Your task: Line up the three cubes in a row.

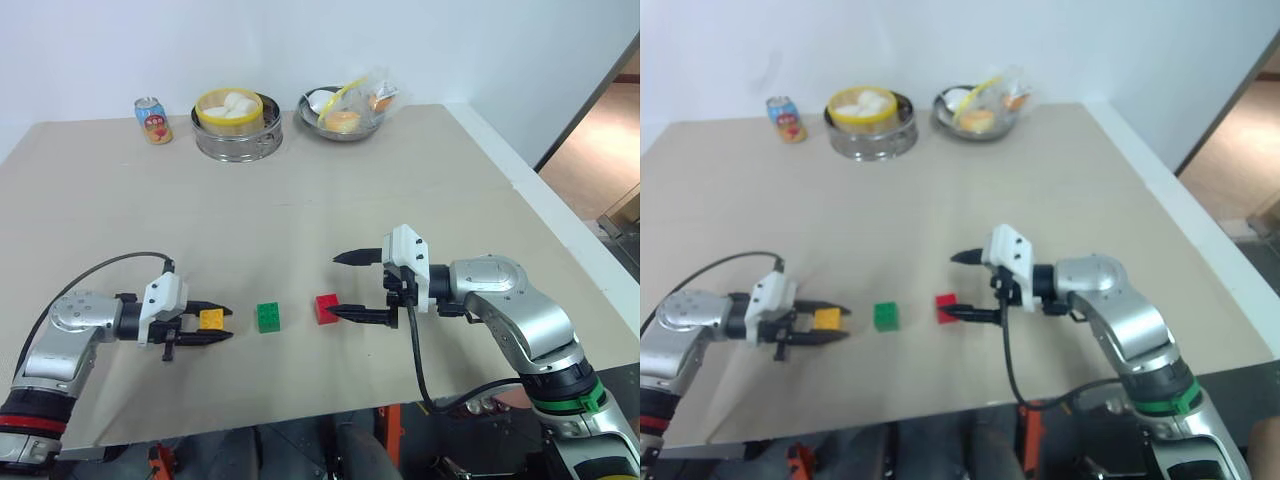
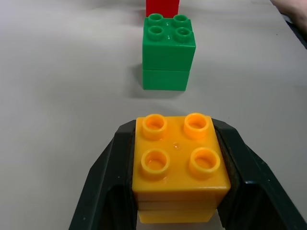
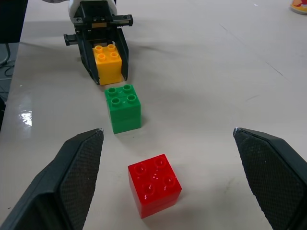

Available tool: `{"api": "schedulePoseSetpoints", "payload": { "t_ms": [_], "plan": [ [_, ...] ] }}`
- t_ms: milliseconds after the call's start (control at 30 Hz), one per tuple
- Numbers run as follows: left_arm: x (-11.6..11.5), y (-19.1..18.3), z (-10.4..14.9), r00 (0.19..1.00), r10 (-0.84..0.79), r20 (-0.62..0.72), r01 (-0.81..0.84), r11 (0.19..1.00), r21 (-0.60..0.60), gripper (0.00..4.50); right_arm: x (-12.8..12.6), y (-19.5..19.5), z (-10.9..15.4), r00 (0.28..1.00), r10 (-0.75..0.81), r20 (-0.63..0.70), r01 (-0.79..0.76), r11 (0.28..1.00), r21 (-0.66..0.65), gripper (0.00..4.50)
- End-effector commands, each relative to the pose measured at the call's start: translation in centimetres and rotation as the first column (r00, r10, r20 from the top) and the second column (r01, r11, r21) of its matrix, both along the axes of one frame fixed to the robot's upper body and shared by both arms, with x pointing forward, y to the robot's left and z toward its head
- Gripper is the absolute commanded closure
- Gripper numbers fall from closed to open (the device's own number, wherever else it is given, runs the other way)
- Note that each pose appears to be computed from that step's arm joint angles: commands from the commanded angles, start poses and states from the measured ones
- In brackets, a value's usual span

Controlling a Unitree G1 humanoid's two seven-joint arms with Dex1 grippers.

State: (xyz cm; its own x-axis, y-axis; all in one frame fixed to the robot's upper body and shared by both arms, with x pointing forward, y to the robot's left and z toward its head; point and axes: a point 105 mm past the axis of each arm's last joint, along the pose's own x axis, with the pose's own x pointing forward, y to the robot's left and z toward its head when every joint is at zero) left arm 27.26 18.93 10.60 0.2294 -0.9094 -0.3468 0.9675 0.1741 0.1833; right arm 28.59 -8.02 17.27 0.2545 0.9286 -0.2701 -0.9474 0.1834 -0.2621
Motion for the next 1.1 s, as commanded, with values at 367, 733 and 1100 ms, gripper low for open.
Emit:
{"api": "schedulePoseSetpoints", "payload": {
  "t_ms": [367,733,1100],
  "plan": [
    [0.0,0.7,0.3,0.999,-0.013,0.053,0.011,0.999,0.045,2.09,-0.4,-0.1,1.4,0.999,0.020,0.037,-0.021,1.000,0.023,0.00],
    [-0.2,1.4,2.5,1.000,0.008,0.025,-0.009,0.999,0.036,0.02,-0.4,0.1,1.4,0.999,0.016,0.034,-0.018,0.999,0.037,0.00],
    [1.4,3.3,7.9,0.930,0.358,0.078,-0.342,0.924,-0.169,0.02,1.1,-1.3,2.2,0.991,-0.136,0.012,0.133,0.984,0.119,0.00]
  ]
}}
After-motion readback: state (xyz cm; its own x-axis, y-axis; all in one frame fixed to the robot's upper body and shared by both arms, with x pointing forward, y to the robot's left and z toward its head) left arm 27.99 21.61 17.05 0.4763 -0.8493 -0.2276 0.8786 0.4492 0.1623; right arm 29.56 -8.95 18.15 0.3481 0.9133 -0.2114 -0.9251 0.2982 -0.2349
